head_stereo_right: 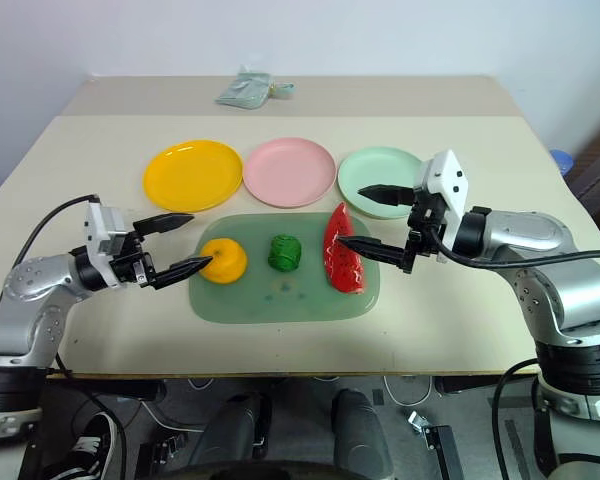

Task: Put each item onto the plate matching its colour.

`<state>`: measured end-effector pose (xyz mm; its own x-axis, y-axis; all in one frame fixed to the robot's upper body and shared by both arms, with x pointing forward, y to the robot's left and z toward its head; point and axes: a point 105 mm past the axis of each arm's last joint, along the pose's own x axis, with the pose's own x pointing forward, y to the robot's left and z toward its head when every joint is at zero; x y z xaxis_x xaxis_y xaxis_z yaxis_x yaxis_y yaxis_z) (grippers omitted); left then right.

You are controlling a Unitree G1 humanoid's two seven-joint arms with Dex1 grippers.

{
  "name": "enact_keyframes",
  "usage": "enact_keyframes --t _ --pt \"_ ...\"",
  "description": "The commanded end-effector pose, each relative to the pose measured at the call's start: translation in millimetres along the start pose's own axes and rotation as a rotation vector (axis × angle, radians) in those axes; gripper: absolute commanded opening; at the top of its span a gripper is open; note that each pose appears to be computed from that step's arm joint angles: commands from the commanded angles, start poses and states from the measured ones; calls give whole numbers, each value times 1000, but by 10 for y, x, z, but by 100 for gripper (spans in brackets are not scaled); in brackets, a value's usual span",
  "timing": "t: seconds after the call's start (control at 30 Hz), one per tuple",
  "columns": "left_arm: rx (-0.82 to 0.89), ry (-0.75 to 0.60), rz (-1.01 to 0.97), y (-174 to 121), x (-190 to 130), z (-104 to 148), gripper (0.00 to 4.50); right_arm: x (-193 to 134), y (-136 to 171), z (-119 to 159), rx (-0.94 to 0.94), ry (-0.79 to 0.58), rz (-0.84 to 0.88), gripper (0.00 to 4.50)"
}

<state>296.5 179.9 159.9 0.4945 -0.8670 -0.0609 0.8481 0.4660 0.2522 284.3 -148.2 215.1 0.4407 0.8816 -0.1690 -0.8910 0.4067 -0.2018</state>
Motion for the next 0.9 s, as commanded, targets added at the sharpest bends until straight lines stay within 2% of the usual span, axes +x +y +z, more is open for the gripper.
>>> enact_keyframes --t 0.03,0.3,0.53,0.9 --pt "24 -1 -37 -6 48 28 450 -70 75 142 -43 5 29 447" --pt "43 22 -71 -46 164 -117 450 -151 256 147 -152 54 126 447" --pt "55 24 -84 -85 221 -211 450 -148 252 134 -180 13 99 447" --pt "171 118 -80 -101 304 -457 450 -91 213 182 -192 -5 68 447"
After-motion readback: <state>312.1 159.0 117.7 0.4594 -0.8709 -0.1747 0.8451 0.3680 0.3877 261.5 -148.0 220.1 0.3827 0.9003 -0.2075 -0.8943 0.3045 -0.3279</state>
